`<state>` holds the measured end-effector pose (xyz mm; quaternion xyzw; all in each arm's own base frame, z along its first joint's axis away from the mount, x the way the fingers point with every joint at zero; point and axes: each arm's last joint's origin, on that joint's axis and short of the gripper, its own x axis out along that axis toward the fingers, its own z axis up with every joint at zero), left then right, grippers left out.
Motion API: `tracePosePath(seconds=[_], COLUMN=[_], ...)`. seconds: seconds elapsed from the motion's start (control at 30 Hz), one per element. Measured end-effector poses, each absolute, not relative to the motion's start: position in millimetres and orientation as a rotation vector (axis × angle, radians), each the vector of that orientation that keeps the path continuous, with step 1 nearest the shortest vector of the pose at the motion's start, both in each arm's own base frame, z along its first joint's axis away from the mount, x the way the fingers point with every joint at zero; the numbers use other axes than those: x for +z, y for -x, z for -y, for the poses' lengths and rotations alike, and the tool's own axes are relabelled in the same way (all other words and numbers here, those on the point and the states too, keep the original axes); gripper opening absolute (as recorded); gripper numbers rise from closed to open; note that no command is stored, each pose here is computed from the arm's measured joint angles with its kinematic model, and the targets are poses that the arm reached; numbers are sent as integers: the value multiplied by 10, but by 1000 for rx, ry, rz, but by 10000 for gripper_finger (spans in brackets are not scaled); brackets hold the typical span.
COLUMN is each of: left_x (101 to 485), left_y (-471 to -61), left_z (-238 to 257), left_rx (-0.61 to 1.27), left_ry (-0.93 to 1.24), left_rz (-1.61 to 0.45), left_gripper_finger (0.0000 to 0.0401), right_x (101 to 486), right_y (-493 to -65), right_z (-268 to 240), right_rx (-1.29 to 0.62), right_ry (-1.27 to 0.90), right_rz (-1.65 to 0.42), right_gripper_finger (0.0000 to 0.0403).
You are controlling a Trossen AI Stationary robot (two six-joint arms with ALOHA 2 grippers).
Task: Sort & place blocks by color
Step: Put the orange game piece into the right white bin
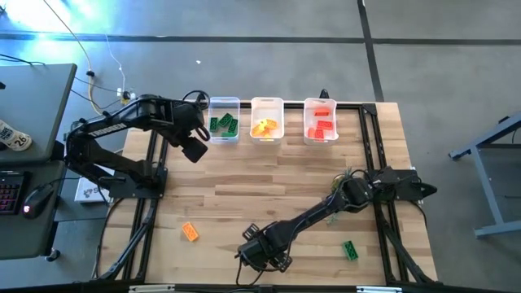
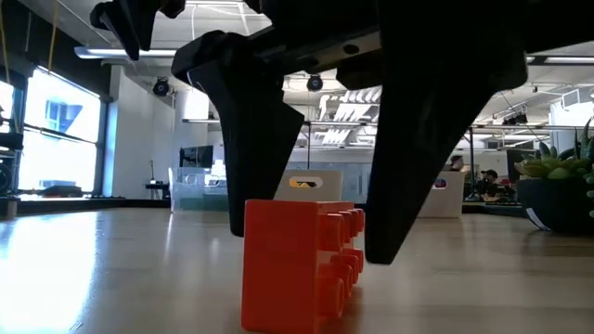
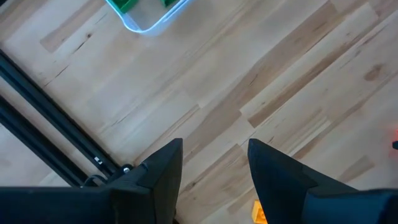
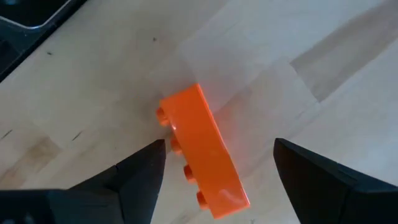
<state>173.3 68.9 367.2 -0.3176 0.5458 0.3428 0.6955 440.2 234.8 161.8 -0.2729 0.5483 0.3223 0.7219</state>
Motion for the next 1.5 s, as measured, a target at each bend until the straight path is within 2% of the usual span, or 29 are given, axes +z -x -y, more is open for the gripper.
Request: tracePosePath(seconds=[0.13, 0.47, 0.87, 1.5], left_x=[3652, 3649, 3649, 3651], left_y=[-1736, -1738, -1741, -1823], left_z=[-691, -692, -691, -496], left_rx=[767, 758, 706, 565], left_ry=[708, 693, 642, 486], left_rz=[-1224, -1228, -1246, -1274], left_gripper_finger=[168, 168, 168, 168], right_x=[1610, 1612, 1718, 2254], right_y=[-4409, -4437, -4620, -4605], right_z=[-2349, -2294, -1661, -280], right_rx=[702, 679, 469, -135], right_ry=[602, 607, 429, 214], right_rz=[-1209, -1211, -1316, -1414], right_gripper_finger=[242, 70, 68, 68])
